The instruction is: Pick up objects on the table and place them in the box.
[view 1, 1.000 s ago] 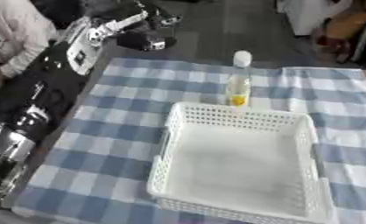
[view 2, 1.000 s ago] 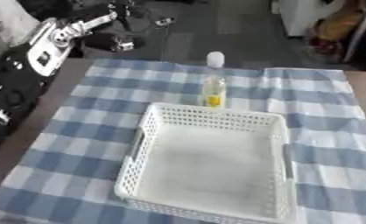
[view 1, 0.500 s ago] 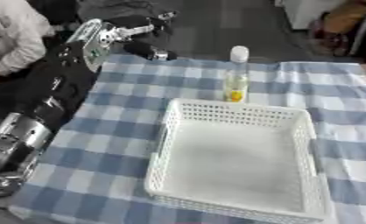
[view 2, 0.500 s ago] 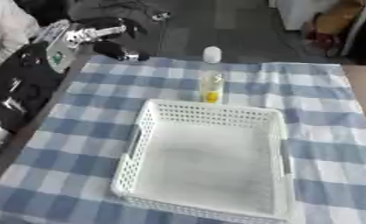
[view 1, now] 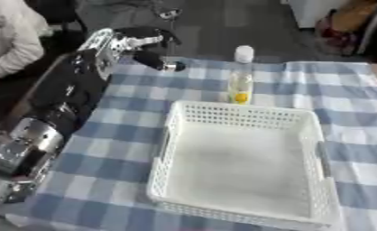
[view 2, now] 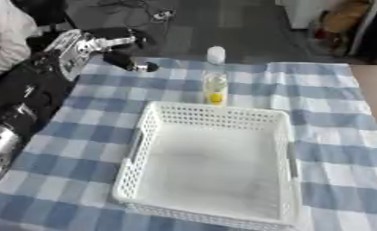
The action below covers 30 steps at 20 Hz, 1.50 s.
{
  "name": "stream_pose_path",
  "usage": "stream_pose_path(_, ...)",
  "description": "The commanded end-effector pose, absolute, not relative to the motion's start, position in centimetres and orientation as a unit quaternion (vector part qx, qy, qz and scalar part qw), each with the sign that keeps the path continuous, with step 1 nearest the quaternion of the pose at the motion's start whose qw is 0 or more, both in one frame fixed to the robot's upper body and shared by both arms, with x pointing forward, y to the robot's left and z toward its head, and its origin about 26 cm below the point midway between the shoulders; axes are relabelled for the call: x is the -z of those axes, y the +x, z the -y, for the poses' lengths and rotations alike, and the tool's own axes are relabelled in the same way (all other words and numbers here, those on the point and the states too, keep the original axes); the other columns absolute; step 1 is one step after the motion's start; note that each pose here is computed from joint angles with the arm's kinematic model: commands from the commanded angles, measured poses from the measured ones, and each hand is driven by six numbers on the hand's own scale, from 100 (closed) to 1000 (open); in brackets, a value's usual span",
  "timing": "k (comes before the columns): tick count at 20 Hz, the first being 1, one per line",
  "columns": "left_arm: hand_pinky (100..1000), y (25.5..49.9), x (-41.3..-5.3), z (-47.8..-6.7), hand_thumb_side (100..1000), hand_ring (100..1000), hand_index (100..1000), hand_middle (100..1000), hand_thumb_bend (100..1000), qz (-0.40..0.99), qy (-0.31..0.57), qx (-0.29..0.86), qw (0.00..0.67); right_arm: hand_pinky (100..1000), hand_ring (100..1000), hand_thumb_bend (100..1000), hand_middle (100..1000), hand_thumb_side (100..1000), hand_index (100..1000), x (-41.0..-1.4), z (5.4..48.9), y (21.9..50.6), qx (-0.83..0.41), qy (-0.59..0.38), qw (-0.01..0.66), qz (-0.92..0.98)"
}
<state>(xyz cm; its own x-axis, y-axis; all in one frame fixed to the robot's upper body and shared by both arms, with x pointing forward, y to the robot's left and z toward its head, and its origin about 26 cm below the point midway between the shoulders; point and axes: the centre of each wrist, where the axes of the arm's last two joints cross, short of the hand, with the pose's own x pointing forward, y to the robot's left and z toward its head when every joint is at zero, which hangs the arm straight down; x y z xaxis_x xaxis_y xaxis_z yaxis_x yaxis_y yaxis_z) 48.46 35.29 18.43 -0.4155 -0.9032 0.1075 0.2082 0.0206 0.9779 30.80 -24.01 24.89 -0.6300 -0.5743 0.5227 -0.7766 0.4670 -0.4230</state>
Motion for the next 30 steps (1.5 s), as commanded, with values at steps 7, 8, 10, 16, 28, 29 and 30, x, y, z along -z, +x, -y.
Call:
stream_pose_path(7,955,48.9,-19.9,-34.7,1000,776,971,947,1000,0.597,0.294,0.620,0.416,763,690,100,774,1000,883,-26.1,23.5,30.7,-0.330,0.409,0.141,0.839)
stream_pose_path(8,952,49.0,-19.9,-34.5,1000,774,970,945,1000,0.601,0.289,0.621,0.411,763,690,100,774,1000,883,-26.1,23.4,30.7,-0.330,0.409,0.140,0.839)
stream_pose_path(10,950,49.1,-20.1,-34.0,1000,772,970,944,1000,0.608,0.279,0.626,0.401,763,690,100,774,1000,883,-26.1,23.4,30.7,-0.329,0.409,0.141,0.839)
stream_pose_path(16,950,49.3,-20.9,-32.7,1000,772,969,944,1000,0.618,0.261,0.636,0.383,762,691,100,774,1000,883,-26.2,23.5,30.7,-0.327,0.410,0.141,0.840)
stream_pose_path(28,962,49.6,-20.9,-31.0,1000,780,969,941,1000,0.609,0.230,0.662,0.373,771,693,100,780,1000,887,-26.3,23.4,30.7,-0.349,0.403,0.138,0.835)
stream_pose_path(29,963,49.7,-20.8,-30.9,1000,780,969,941,1000,0.608,0.228,0.664,0.372,770,693,100,780,1000,887,-26.3,23.4,30.7,-0.353,0.402,0.137,0.834)
stream_pose_path(30,965,49.7,-20.7,-30.7,1000,781,969,941,1000,0.607,0.226,0.665,0.372,770,693,100,780,1000,887,-26.3,23.4,30.7,-0.356,0.401,0.136,0.833)
